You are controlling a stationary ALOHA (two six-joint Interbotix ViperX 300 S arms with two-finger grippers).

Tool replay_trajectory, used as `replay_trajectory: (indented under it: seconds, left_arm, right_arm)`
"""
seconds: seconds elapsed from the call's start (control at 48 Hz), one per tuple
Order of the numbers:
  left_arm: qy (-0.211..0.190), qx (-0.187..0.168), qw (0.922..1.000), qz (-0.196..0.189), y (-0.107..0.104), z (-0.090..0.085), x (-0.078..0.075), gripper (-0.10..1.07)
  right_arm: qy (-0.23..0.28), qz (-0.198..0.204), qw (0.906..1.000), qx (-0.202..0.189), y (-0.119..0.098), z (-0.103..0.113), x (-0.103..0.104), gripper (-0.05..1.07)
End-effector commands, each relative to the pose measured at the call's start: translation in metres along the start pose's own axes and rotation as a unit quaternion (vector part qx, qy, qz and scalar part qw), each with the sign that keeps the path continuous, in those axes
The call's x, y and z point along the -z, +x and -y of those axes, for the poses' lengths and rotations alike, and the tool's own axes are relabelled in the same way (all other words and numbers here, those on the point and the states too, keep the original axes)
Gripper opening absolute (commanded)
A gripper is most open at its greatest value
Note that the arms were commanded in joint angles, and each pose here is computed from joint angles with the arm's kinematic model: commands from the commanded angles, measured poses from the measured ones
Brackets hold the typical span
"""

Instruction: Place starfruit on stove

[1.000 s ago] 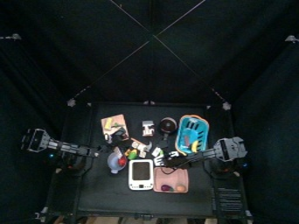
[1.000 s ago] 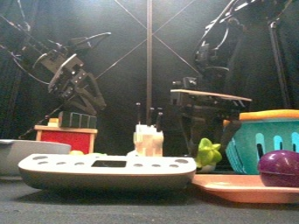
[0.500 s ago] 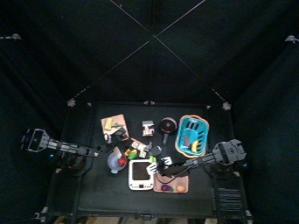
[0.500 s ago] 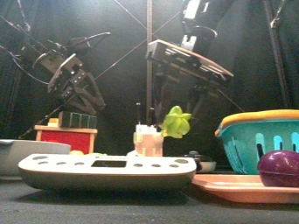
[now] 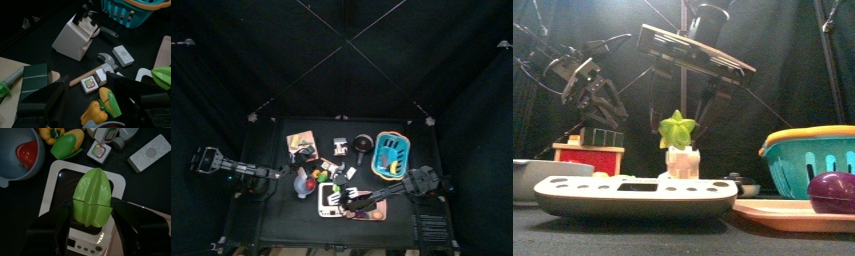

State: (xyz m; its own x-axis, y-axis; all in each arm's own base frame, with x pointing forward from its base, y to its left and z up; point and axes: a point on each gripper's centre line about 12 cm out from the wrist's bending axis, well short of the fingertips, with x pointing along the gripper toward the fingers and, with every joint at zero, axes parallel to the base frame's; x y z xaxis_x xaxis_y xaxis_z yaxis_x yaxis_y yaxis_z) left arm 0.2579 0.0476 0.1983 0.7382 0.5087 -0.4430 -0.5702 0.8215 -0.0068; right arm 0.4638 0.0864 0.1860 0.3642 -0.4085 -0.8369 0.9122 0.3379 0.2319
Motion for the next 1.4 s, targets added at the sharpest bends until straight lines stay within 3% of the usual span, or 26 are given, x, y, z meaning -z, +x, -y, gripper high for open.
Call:
replay_trajectory:
  seconds: [0.0, 0.25, 0.562, 0.875, 1.0, 1.229, 1.375]
  left_arm:
    - [-0.002, 0.002, 1.0, 0.007, -0.001, 0.001, -0.005, 0.94]
    - [-0.003, 0.002, 1.0, 0.009, -0.002, 0.0, -0.005, 0.94]
    - [-0.002, 0.002, 1.0, 0.008, -0.002, 0.0, -0.004, 0.94]
    - [-0.002, 0.002, 1.0, 0.008, -0.002, 0.0, -0.004, 0.94]
    - [-0.003, 0.002, 1.0, 0.007, -0.002, 0.0, -0.004, 0.94]
    - [-0.002, 0.002, 1.0, 0.007, -0.002, 0.0, -0.004, 0.94]
    - [-0.002, 0.001, 1.0, 0.007, -0.002, -0.001, -0.004, 0.94]
  right_arm:
    - [0.026, 0.001, 0.9994, -0.023, -0.014, -0.014, -0.006, 0.77]
    - [0.037, -0.002, 0.999, -0.025, -0.002, -0.03, 0.004, 0.77]
    - [0.045, -0.026, 0.9986, -0.007, 0.008, -0.026, 0.014, 0.77]
    - [0.038, -0.023, 0.999, 0.005, 0.016, -0.021, 0.018, 0.78]
    - [0.035, -0.023, 0.9991, 0.01, 0.019, -0.017, 0.02, 0.83]
    - [0.036, -0.032, 0.9987, 0.016, 0.02, -0.015, 0.022, 1.03]
    - [0.038, -0.03, 0.9988, 0.007, 0.015, -0.02, 0.02, 1.04]
